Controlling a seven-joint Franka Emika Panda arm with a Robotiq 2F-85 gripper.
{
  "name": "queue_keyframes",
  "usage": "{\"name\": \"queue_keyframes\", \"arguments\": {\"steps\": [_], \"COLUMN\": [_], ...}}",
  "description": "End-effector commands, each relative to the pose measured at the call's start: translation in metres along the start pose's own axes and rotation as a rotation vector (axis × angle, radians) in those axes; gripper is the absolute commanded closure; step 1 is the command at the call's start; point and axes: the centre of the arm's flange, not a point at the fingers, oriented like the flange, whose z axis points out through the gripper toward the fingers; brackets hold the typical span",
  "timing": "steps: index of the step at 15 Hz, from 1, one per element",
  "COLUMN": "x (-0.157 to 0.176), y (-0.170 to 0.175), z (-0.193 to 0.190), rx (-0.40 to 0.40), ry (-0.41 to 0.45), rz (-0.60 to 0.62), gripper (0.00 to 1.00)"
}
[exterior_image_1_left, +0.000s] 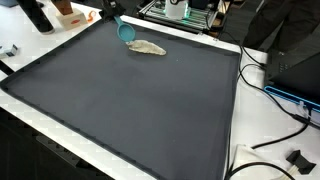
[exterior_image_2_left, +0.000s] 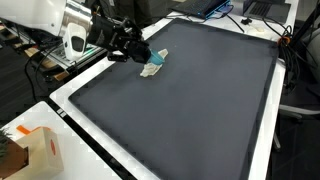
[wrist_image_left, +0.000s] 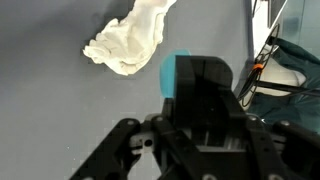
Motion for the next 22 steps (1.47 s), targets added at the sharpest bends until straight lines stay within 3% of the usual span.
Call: {"name": "queue_keyframes", "arguments": {"steps": [1, 7, 11, 16, 22], "x": [-0.027, -0.038, -0.044, -0.045, -0.048], "y": [-0.031, -0.074, -0.11, -0.145, -0.168], "z": [-0.011, -0.013, -0.007, 0.008, 0.033], "rx": [-0.11, -0.314, -0.469, -0.697, -0.997], "ry": [0.019, 0.03, 0.019, 0.006, 0.053], "rz": [0.027, 0.013, -0.07, -0.111, -0.161], "gripper": [0.75, 0.75, 0.75, 0.75, 0.75]}}
